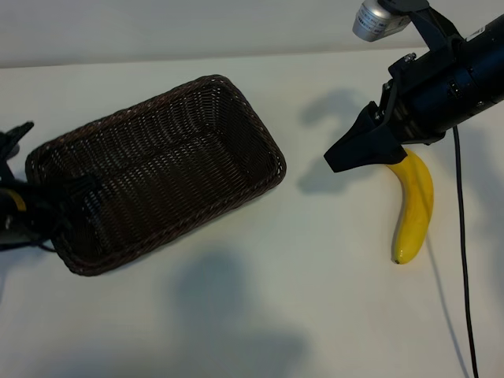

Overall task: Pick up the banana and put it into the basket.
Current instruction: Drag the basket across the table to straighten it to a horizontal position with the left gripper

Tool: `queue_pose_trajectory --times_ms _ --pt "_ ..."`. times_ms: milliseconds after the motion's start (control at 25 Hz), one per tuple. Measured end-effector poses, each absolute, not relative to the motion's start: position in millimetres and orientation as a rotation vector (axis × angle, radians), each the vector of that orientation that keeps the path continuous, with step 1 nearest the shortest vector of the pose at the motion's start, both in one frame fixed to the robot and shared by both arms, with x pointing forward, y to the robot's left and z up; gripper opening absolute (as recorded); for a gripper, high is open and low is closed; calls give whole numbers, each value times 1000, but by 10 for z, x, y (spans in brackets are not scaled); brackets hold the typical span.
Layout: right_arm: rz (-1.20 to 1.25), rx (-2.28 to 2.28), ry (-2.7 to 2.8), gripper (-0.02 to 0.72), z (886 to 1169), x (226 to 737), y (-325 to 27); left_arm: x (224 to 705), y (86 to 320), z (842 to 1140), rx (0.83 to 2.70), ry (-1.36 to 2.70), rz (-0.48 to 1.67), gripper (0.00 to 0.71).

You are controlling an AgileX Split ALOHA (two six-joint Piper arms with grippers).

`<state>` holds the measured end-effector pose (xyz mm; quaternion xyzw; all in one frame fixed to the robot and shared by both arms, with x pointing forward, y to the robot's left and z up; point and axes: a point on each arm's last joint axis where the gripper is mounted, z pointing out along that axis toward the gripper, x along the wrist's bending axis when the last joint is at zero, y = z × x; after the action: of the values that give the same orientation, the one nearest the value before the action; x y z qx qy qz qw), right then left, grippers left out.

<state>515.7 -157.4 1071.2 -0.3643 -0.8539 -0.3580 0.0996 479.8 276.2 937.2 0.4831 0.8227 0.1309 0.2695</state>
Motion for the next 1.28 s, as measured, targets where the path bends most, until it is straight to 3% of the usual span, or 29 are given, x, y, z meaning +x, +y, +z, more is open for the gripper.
queue_pose_trajectory --times_ms 320,560,1080,1280 --pt "-1059 -1078 -2525 594 10712 5158 -1574 5062 2712 9706 1524 2067 358 164" --pt "-1059 -1078 -2525 594 10712 5158 -1574 5282 2974 9901 1537 2011 301 164" --pt "-1120 -1136 -2552 594 10720 5228 -1579 5791 2940 9467 1580 1923 72 164" --pt "-1171 -1184 -2572 594 10729 5284 -1586 5893 2804 9423 1626 1885 55 164"
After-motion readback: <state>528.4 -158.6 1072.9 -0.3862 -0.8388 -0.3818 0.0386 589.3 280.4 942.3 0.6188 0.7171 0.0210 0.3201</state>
